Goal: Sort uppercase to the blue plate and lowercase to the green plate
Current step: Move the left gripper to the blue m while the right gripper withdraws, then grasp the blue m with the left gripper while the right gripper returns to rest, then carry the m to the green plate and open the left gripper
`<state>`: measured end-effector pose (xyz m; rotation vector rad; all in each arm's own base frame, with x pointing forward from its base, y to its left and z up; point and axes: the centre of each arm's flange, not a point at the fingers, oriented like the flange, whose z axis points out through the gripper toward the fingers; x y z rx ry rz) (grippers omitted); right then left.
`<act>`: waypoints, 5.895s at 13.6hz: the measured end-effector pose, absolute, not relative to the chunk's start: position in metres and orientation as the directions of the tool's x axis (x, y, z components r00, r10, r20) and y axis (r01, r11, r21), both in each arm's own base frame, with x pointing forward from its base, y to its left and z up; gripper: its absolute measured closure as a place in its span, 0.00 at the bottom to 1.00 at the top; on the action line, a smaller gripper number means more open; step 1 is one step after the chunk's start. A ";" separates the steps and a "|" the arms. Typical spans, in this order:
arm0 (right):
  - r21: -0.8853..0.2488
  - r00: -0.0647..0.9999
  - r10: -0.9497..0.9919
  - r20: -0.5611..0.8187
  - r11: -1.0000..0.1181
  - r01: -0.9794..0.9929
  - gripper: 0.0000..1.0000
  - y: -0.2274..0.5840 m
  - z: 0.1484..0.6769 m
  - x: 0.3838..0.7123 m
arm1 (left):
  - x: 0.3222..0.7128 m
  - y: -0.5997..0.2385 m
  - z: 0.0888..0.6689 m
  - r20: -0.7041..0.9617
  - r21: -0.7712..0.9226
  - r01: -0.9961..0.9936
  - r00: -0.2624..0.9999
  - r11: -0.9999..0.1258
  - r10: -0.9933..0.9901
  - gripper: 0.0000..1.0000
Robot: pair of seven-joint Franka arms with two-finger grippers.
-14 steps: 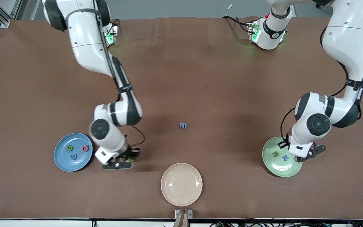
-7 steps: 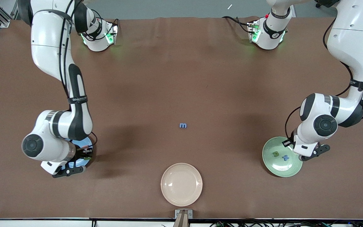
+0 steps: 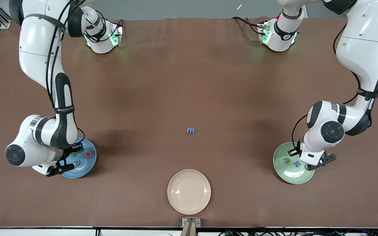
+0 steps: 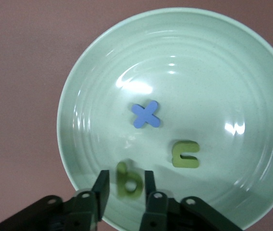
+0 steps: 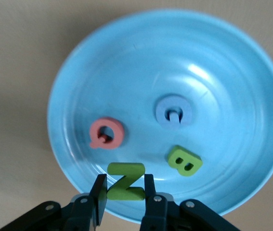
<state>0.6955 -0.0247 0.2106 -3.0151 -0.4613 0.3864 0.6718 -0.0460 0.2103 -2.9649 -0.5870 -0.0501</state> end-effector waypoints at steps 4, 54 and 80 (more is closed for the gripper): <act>-0.100 0.925 0.303 -0.231 -0.953 0.287 0.56 -0.026 0.208 0.695 | 0.674 -0.048 0.213 0.060 -0.107 0.371 0.929 -0.922 0.366 0.14; -0.043 0.993 0.015 0.116 -0.999 0.020 0.00 0.002 0.613 0.560 | 0.541 -0.511 0.181 0.071 -0.052 -0.030 0.997 -0.998 -0.034 0.60; -0.025 0.995 -0.022 0.100 -0.999 -0.020 0.00 -0.024 0.655 0.549 | 0.745 -0.067 0.211 0.109 -0.086 0.240 0.967 -0.967 0.231 0.60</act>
